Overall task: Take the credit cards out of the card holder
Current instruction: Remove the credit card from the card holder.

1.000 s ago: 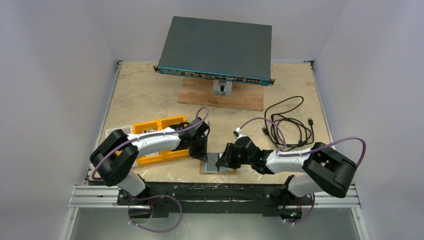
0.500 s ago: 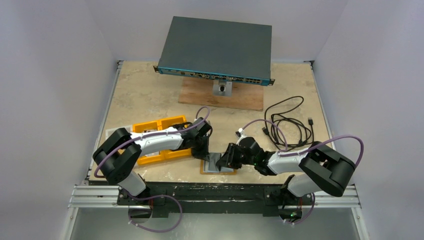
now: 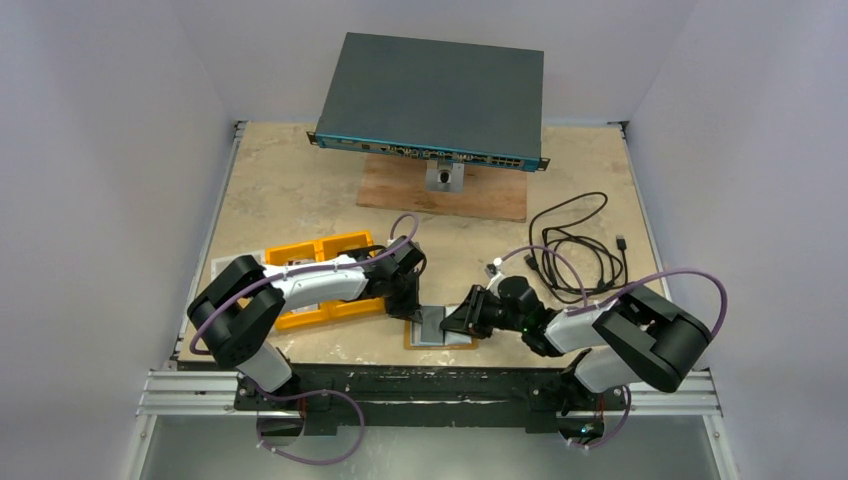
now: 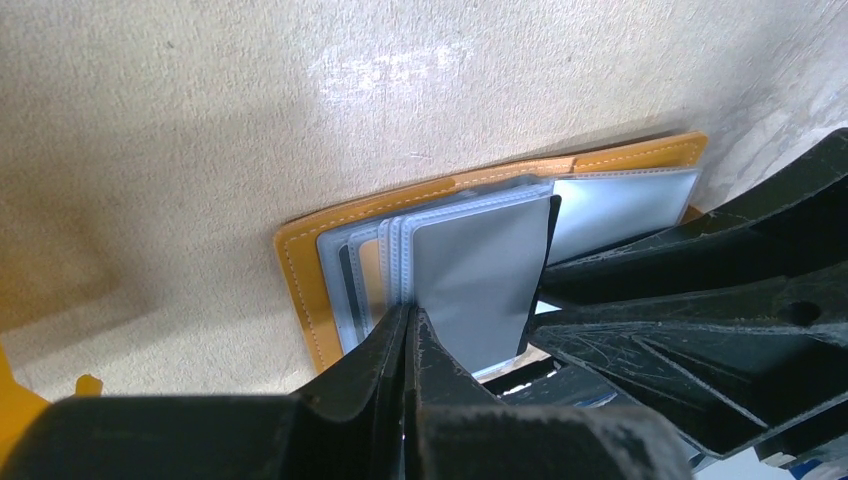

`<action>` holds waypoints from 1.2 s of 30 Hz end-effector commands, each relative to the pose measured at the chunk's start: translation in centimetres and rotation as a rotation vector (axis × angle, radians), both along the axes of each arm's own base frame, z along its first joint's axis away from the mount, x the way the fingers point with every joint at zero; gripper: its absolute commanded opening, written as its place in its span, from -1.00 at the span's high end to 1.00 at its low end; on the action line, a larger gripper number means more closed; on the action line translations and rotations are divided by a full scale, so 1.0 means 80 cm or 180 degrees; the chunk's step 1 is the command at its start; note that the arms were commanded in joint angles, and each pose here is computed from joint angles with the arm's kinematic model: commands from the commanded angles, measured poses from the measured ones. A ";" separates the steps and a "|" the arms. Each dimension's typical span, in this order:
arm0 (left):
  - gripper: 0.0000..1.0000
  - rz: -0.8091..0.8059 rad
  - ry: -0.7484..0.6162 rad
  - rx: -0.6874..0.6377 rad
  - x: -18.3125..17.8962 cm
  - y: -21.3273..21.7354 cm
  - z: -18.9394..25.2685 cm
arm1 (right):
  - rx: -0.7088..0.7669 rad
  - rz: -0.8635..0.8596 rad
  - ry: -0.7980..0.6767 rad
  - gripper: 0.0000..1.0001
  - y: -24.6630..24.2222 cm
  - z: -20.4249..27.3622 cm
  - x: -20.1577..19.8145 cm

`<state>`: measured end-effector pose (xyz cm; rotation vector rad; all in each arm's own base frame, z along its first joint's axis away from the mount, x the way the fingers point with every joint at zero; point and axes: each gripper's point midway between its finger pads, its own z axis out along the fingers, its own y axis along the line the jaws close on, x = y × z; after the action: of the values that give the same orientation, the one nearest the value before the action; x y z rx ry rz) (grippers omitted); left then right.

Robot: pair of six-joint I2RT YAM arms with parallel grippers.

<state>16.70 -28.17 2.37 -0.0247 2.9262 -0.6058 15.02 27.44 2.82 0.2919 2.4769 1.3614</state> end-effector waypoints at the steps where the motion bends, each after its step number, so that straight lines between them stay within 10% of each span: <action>1: 1.00 0.0062 0.0146 0.0596 -0.020 0.048 -0.049 | 0.0419 0.0085 -0.0020 0.47 0.014 0.025 -0.002; 36: 1.00 0.0102 0.0168 0.0785 -0.018 0.066 -0.053 | 0.0454 -0.0291 0.0238 1.00 -0.015 -0.005 -0.008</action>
<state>16.72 -28.23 2.18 -0.0424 2.9310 -0.6063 13.99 26.87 2.55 0.5051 2.4016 1.5873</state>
